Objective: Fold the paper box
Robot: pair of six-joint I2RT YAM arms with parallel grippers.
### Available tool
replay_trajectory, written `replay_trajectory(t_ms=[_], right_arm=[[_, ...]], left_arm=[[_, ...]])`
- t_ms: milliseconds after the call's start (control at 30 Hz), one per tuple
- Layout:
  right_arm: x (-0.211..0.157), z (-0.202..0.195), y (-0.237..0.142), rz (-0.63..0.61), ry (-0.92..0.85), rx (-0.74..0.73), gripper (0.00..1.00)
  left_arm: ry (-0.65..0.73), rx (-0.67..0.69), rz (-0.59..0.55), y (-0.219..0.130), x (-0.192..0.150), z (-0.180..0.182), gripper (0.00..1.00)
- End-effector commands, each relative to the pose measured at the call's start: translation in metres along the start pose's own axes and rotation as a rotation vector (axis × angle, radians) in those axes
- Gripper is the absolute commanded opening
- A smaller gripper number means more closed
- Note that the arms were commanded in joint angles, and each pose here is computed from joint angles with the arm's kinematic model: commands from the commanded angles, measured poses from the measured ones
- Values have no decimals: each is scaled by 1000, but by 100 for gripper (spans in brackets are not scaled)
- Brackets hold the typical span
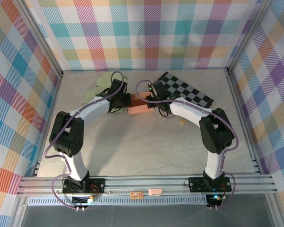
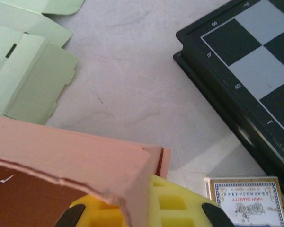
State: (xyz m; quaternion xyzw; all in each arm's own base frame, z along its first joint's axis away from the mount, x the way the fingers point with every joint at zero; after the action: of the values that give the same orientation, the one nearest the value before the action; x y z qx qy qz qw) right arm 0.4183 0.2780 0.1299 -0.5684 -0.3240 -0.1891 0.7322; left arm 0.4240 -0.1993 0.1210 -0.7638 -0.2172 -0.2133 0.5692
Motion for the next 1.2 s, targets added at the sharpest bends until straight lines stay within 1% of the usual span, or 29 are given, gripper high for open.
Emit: replay_trajectory(t_ms=[0, 33, 133, 200, 300, 433, 533, 700, 800, 833, 933, 1033, 1100, 1167], right_arm=[[9, 16, -14, -38, -10, 60, 0], [9, 15, -16, -36, -10, 59, 0], [10, 14, -24, -27, 1, 54, 5], [10, 13, -30, -16, 21, 53, 13], [3, 12, -37, 30, 65, 48, 29], [-8, 8, -54, 90, 160, 38, 52], [-13, 8, -70, 107, 232, 62, 63], [-14, 8, -101, 147, 370, 76, 75], [-7, 7, -124, 154, 546, 66, 87], [-6, 7, -130, 164, 629, 68, 91], [4, 18, -139, 188, 889, 139, 90], [14, 31, -137, 235, 1113, 193, 91], [8, 35, -130, 289, 1245, 178, 95], [3, 38, -119, 316, 1365, 186, 96]], left_arm=[[-1, -55, 18, -8, -15, -20, 0], [4, -47, 20, -7, -18, -20, 0], [27, -17, 24, -4, -26, -20, 0], [37, 13, 28, -1, -31, -17, 0], [40, 51, 41, 2, -39, -10, 0], [32, 76, 58, 5, -47, -4, 0], [35, 79, 61, 6, -49, -5, 0], [37, 77, 60, 7, -48, -9, 0], [41, 77, 65, 8, -48, -11, 0], [43, 76, 65, 8, -48, -11, 0], [44, 80, 64, 7, -49, -12, 0], [44, 81, 64, 5, -50, -13, 0], [45, 83, 64, 5, -50, -13, 0], [46, 85, 64, 4, -51, -13, 0]])
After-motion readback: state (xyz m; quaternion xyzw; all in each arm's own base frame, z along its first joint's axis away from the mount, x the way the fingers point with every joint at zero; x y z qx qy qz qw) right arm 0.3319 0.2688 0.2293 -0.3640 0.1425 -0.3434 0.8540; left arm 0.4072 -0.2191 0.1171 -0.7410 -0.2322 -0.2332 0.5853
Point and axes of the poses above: each hand's point on the last joint's axis, 136 mm out from that joint toward the fingers, its own y axis out along the fingers, its own z axis along the line the jaws close on, x = y × z, the point moved 1 cm from there along -y, back along the fingers, and after that the axes turned 5 degrees about y, right-handed, at the moved point
